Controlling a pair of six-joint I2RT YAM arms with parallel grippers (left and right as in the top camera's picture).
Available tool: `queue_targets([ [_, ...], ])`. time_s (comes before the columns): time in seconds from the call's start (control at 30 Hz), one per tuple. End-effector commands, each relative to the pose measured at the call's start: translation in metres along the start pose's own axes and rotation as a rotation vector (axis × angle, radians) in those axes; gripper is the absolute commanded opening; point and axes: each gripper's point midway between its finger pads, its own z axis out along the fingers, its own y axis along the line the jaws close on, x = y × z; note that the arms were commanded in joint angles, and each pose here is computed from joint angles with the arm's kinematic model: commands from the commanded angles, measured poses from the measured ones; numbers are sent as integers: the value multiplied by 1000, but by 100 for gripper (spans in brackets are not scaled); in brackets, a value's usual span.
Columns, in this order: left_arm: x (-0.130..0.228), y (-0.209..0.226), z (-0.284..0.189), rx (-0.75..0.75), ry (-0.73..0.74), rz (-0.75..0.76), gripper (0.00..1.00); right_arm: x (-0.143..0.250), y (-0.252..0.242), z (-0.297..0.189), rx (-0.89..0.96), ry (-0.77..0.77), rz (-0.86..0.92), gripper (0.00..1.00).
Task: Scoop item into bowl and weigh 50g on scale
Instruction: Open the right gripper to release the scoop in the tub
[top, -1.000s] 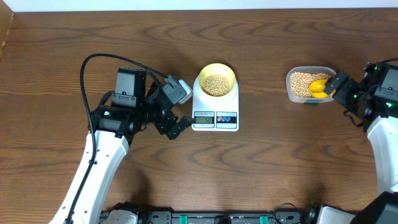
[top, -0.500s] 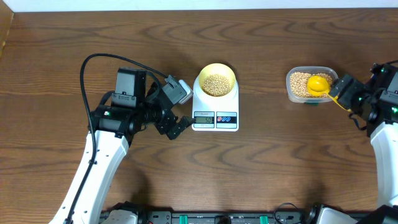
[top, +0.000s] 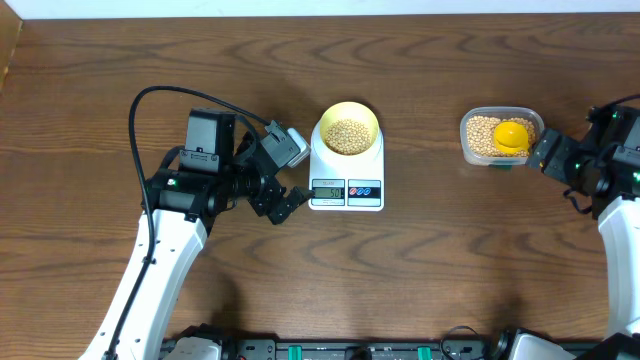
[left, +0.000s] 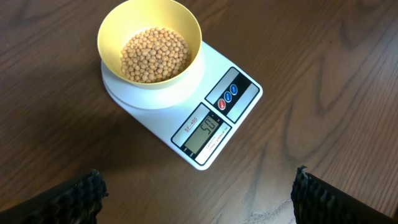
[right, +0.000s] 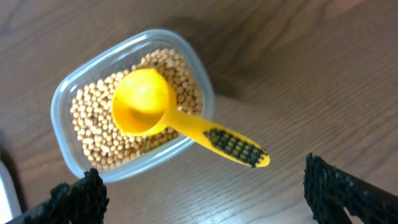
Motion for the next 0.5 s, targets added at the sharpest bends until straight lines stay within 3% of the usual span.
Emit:
queue_targets([
  [0.0,3,-1,2,16,4,2,98,-20,14,-25,-51,-36,-141,99],
  [0.47,3,-1,2,16,4,2,98,-21,22,-87,-50,67,-367,99],
])
